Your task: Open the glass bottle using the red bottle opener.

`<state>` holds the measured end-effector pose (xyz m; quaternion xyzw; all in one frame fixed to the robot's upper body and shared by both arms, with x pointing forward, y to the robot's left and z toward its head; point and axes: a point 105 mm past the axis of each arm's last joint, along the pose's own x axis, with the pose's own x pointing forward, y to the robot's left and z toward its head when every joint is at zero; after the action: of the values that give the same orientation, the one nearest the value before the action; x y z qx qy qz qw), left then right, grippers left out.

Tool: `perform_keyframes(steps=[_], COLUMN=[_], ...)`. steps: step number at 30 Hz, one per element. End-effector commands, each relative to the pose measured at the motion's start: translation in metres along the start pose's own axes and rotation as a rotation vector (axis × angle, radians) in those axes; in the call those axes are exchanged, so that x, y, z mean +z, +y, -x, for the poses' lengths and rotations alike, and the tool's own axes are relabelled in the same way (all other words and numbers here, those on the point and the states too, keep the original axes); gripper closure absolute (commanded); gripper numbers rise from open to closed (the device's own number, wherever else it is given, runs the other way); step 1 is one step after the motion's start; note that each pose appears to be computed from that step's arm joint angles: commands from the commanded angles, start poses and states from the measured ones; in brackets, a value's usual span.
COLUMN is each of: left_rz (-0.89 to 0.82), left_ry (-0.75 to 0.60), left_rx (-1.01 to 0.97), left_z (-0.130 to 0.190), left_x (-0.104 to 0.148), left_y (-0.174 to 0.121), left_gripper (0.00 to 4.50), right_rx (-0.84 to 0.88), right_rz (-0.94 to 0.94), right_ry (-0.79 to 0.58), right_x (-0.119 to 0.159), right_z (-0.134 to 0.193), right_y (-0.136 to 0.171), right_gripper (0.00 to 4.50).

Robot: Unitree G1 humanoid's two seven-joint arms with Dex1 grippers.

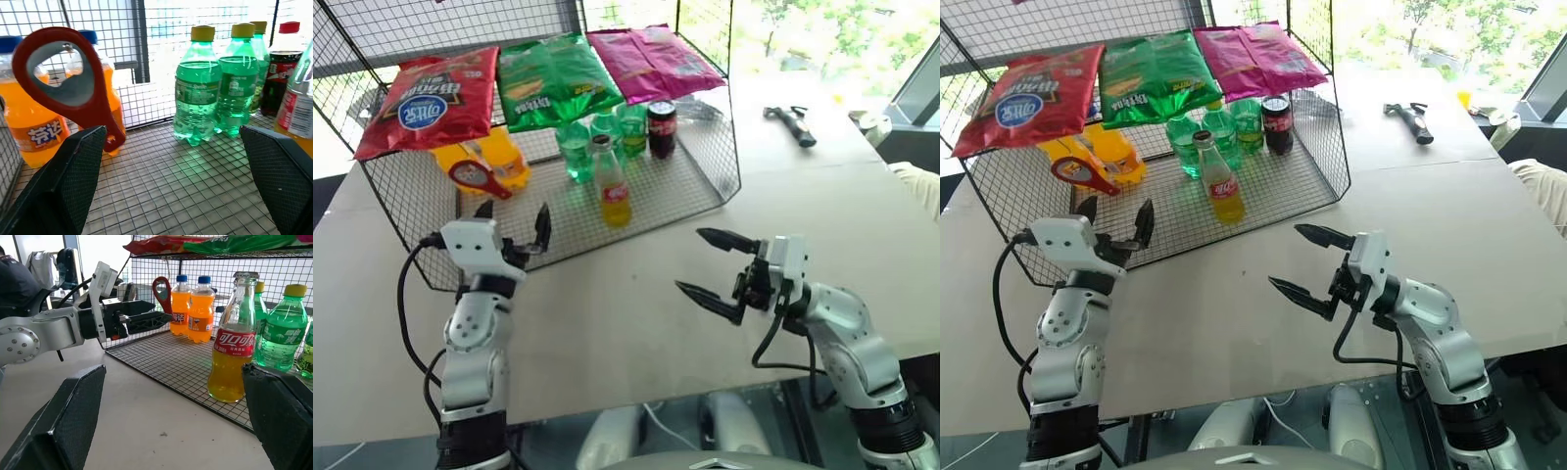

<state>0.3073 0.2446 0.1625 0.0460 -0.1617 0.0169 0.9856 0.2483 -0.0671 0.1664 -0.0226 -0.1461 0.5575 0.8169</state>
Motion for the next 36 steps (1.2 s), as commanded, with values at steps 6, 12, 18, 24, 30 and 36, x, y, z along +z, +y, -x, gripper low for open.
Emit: perform_keyframes(steps=[6, 12, 18, 24, 30, 36], left_rz=[0.005, 0.051, 0.062, 0.066, 0.068, 0.074], left_ry=[-0.062, -0.079, -0.078, -0.081, -0.084, -0.087], left_rx=[0.104, 0.156, 0.183, 0.196, 0.202, 0.209], left_z=[-0.012, -0.020, -0.024, -0.027, -0.030, -0.033], left_x=[0.016, 0.018, 0.016, 0.016, 0.016, 0.017], left_y=[0.027, 0.031, 0.037, 0.041, 0.044, 0.047], left_gripper=[0.00, 0.00, 0.00, 0.00, 0.00, 0.00], right_rx=[0.024, 0.022, 0.020, 0.017, 0.015, 0.018], right_rz=[0.018, 0.017, 0.019, 0.021, 0.022, 0.023], right_ry=[-0.044, -0.041, -0.043, -0.041, -0.039, -0.040], right_x=[0.016, 0.016, 0.015, 0.014, 0.014, 0.013], right_z=[-0.009, -0.011, -0.012, -0.011, -0.011, -0.012], right_y=[0.007, 0.007, 0.007, 0.007, 0.008, 0.009], right_gripper=[0.03, 0.03, 0.03, 0.03, 0.03, 0.03])
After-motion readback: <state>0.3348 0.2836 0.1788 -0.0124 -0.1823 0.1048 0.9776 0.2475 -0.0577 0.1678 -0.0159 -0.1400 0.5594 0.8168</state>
